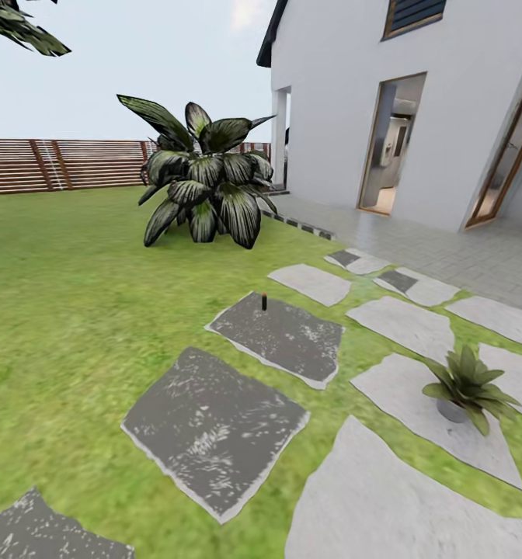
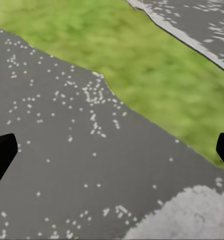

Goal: Pick up the pesticide atomizer in the garden and spray insectifuge to fully cover both potted plants in the garden.

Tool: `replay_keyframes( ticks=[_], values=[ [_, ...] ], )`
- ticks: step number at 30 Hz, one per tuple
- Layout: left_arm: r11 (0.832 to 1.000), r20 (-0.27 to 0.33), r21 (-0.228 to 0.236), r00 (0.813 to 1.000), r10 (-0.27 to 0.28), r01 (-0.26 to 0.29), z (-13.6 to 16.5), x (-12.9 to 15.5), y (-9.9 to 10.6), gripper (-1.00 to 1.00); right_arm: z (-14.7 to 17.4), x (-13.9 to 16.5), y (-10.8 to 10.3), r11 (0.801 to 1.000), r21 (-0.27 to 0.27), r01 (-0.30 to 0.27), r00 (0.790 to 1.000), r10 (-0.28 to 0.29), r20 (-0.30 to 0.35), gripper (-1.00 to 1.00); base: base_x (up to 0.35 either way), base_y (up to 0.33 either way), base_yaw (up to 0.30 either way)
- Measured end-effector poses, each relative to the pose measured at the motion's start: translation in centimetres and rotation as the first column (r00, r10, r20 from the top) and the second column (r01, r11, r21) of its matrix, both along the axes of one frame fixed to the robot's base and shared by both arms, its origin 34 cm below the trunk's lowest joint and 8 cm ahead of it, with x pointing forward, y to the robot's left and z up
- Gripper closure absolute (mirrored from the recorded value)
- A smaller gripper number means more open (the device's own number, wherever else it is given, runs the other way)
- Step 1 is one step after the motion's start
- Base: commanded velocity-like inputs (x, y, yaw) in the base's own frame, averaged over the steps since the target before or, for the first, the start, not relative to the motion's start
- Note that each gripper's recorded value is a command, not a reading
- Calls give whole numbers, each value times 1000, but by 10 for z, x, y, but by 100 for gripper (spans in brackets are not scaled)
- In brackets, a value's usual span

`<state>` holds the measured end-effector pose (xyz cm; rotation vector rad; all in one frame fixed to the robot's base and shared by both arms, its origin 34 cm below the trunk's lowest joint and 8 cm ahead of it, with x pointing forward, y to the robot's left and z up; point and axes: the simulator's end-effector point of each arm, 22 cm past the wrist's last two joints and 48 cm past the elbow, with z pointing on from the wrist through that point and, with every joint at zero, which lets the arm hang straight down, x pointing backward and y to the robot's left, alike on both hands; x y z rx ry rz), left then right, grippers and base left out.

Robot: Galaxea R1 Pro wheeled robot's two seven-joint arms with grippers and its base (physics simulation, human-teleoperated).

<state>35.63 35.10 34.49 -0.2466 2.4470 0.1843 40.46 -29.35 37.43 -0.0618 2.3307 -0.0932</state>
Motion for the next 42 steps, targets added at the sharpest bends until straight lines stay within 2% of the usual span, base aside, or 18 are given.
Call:
replay_keyframes(
  ticks=[42],
  values=[
    [1000,1,0,1000,0,0,0,0,0,-100,0,0,0,1000,1,2,1000,-2,0,-100,339,88,0]
  ],
)
